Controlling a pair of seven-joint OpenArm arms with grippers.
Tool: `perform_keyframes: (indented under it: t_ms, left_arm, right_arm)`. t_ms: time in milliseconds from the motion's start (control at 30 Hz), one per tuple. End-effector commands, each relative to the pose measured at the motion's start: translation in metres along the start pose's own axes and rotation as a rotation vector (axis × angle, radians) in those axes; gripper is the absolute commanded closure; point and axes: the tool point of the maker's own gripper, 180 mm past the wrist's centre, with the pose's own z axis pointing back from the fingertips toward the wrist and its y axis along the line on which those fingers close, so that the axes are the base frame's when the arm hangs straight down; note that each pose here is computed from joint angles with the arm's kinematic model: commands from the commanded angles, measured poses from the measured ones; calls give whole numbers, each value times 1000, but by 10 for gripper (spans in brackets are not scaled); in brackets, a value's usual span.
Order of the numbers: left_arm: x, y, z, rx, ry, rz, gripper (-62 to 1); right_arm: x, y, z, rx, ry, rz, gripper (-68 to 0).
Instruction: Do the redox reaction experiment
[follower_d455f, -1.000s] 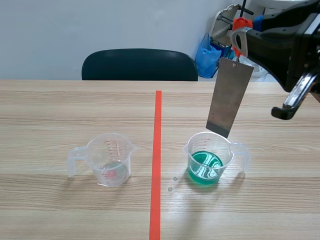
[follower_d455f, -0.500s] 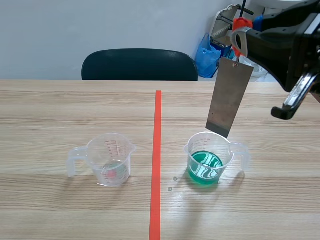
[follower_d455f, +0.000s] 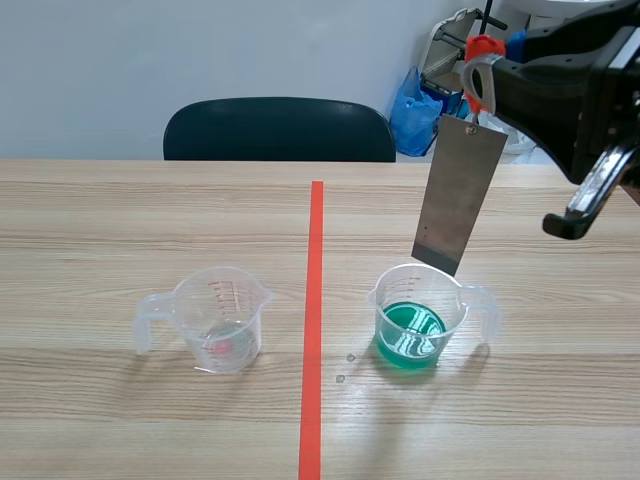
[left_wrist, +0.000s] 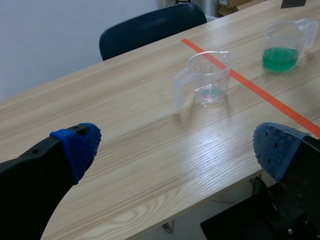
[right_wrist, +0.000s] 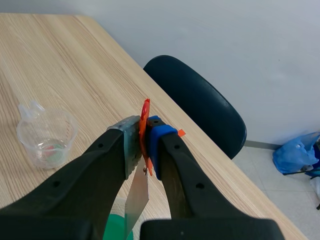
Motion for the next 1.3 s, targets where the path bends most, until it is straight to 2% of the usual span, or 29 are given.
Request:
perform_keyframes:
  t_ms: [0,133,167,267,333,433,500,633,733,833,1000,1133,1267]
  left_arm:
    - [5,4,-1,7,-22,-11,-623]
    - [7,7,-1,15,-30,-10,-623]
    - [7,8,-2,16,-34,-10,-583]
    - [6,11,-6,-13,-26,-18,-340]
    - [3,11,-8,-41,-9,-25,-211]
    - [-6,13,-22,-81,5,-35,-78]
    - [-13,13,-37,-124,16,-13,-32]
    - [-29,3,-79,-281,45,58,-31]
    - [-26,-7,-110,-380,2,94,-29]
    - [-21,-14,-143,-433,-44,129,-29]
    - [-18,-37,-195,-537,-48,144,-29]
    - [-7,-62,-232,-614,-78,160,-29]
    - [4,-89,-265,-672,-88,141,-27]
  right_arm:
    - [12,-4,0,-12,-44,7,-6]
    - [12,-4,0,-12,-43,7,-6]
    - [12,-4,0,-12,-43,7,-6]
    - [12,-4,0,-12,-44,7,-6]
    - [12,-4,0,-12,-44,7,-6]
    - [12,-4,0,-12,-43,7,-6]
    - [12,-4,0,-12,-43,7,-6]
    - [12,-4,0,-12,-43,7,-6]
    - [12,-4,0,-12,-44,7,-6]
    - [12,-4,0,-12,-41,7,-6]
    - [12,-4,0,-12,-44,7,-6]
    - [12,-4,0,-12,-44,7,-6]
    - [12,-4,0,-12,-44,7,-6]
